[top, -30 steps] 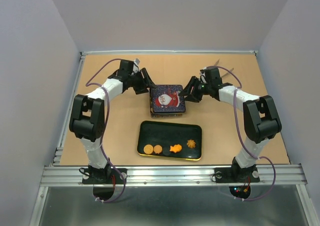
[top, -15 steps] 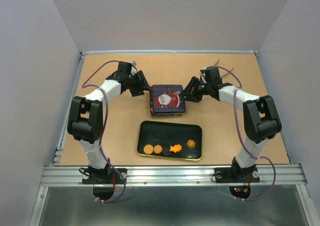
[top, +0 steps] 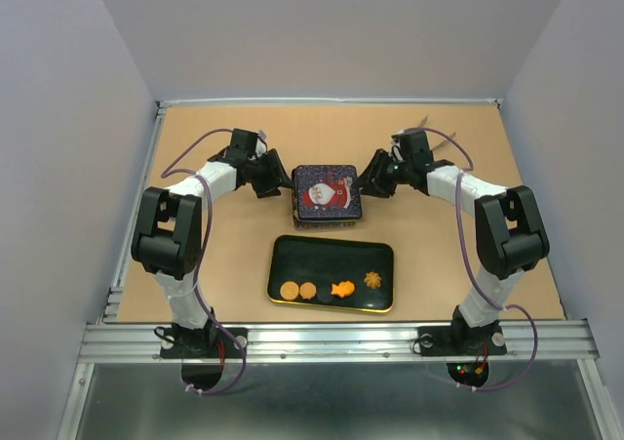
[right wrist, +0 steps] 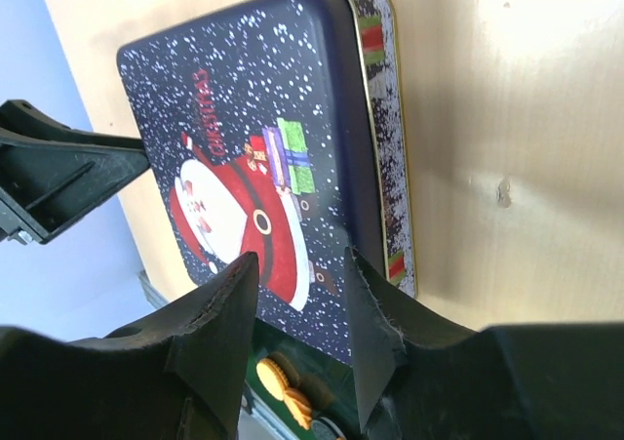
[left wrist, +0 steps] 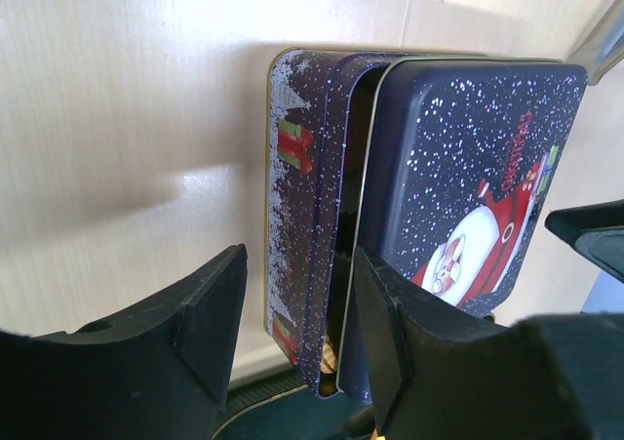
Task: Pack the cookies
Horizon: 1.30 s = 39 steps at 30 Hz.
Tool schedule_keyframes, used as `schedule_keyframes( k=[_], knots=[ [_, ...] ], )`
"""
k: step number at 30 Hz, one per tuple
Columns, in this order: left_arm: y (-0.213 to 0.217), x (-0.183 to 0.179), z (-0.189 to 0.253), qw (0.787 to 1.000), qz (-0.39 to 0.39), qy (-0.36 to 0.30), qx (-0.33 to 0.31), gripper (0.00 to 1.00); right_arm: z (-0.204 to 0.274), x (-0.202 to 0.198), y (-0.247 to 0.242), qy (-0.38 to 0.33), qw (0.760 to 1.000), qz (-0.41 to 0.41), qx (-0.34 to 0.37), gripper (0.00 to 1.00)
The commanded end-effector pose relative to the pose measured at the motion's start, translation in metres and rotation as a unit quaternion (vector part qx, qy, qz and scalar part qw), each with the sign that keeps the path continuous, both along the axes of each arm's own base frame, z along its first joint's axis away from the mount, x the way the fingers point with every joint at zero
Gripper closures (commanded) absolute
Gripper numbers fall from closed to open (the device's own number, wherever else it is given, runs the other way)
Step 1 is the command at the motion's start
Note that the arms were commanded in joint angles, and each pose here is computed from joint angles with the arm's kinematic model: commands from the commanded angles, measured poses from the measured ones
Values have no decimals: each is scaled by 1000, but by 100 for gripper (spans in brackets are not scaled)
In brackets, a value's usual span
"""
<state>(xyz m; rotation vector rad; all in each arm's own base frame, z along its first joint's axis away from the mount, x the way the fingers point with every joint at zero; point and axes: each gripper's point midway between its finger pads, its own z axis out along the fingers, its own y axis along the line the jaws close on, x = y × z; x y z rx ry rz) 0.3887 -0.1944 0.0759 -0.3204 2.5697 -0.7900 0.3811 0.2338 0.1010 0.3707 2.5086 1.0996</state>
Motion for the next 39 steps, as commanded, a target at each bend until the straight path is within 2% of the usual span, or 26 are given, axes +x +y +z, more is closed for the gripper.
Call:
schedule_keyframes(
  k=[1, 4, 6, 7, 10, 13, 21, 39],
  knots=[
    [0, 5, 13, 1000, -5, -24, -5, 42, 49, 19, -1, -77, 997, -9, -9, 55],
    [-1, 4, 11, 1000, -7, -22, -6, 43, 51, 22, -8, -81, 996, -20, -19, 55],
    [-1, 4, 10, 1000, -6, -20, -7, 43, 47, 24, -15, -74, 996, -31, -26, 62],
    [-2, 4, 9, 1000, -7, -19, -6, 44, 44, 24, -17, -71, 996, -34, -29, 70],
    [-2, 4, 10, 1000, -8, -19, -7, 45, 34, 26, -25, -57, 996, -47, -41, 80],
    [-2, 3, 10, 1000, -9, -20, -6, 46, 24, 30, -29, -46, 996, -50, -52, 84],
    [3, 0, 1, 1000, -8, -10, 8, 50, -1, 33, -37, -17, 994, -55, -89, 89],
    [4, 0, -17, 1000, -17, 6, 21, 52, -29, 38, -13, 21, 995, -21, -93, 96]
  ],
)
